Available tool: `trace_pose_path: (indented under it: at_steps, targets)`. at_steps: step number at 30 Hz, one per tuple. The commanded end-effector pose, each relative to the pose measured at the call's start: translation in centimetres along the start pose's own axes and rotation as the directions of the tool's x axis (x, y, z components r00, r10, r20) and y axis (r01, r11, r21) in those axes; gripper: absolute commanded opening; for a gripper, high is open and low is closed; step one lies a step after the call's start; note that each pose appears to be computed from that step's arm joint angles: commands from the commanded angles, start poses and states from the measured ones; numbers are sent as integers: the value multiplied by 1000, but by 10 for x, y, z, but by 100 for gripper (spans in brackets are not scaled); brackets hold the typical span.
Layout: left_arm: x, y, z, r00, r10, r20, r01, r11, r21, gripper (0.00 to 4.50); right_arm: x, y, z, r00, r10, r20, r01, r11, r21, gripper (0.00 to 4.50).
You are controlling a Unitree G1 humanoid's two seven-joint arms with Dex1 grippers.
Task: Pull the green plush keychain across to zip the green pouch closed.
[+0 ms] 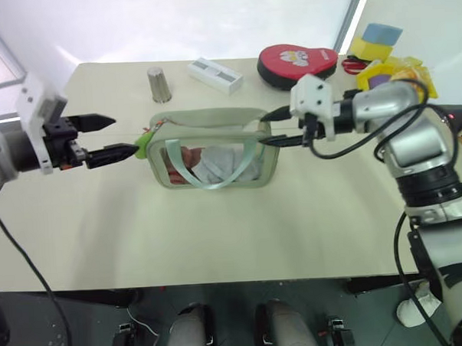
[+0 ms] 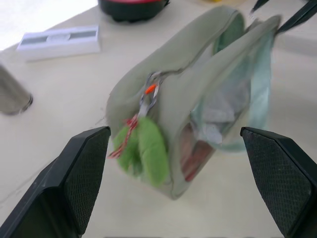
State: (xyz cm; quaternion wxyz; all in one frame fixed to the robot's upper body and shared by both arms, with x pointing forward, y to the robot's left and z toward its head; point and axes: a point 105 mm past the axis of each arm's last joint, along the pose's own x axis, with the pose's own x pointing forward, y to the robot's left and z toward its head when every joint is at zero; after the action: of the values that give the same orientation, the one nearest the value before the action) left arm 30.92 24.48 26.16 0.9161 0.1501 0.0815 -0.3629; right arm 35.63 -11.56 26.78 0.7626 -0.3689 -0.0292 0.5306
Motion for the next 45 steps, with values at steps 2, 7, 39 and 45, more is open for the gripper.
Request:
trace_pose_path:
  at_steps: [2, 7, 39, 45]
  targets:
    - [-10, 6, 1, 997, 73, 23, -74, 997, 24, 450, -8, 2, 2, 999, -32, 16, 32, 999, 20, 238]
    - [3, 2, -7, 997, 67, 30, -67, 998, -2, 450, 3, 9, -8, 999, -31, 21, 29, 998, 62, 238]
    - [22, 1, 0, 997, 9, 74, -11, 1000, 25, 9, 16, 9, -6, 999, -40, 36, 38, 997, 74, 0]
    - [21, -1, 36, 991, -31, 130, 20, 996, 89, 9, 17, 9, -5, 999, -43, 33, 41, 997, 62, 0]
